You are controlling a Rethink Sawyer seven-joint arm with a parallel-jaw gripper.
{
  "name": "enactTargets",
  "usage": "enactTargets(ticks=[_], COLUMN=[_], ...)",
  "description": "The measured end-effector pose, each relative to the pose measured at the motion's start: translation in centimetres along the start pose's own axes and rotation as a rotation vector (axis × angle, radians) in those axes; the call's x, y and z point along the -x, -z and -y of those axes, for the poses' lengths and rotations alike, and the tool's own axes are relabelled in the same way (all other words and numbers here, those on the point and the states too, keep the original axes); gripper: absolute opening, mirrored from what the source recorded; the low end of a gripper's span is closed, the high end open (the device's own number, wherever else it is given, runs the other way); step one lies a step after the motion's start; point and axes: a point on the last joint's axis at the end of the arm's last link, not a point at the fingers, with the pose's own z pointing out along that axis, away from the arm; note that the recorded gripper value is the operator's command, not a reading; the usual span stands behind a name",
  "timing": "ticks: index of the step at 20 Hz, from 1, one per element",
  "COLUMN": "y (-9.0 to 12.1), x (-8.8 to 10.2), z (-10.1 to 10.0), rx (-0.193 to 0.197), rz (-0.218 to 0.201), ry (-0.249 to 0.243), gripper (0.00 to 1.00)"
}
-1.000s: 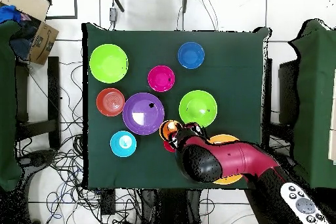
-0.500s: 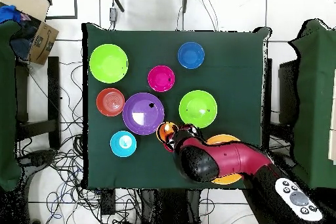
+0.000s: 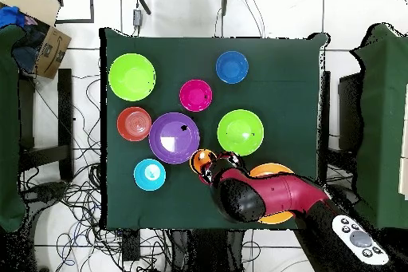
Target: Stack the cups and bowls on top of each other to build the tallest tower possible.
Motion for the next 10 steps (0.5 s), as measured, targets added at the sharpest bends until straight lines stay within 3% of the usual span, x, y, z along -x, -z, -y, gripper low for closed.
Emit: enactTargets(ticks=[10], y=[0.00], x=[-0.38], z=[0.53], rx=[-0.009], rz=[-0.006], ry=[-0.012], gripper=[0.00])
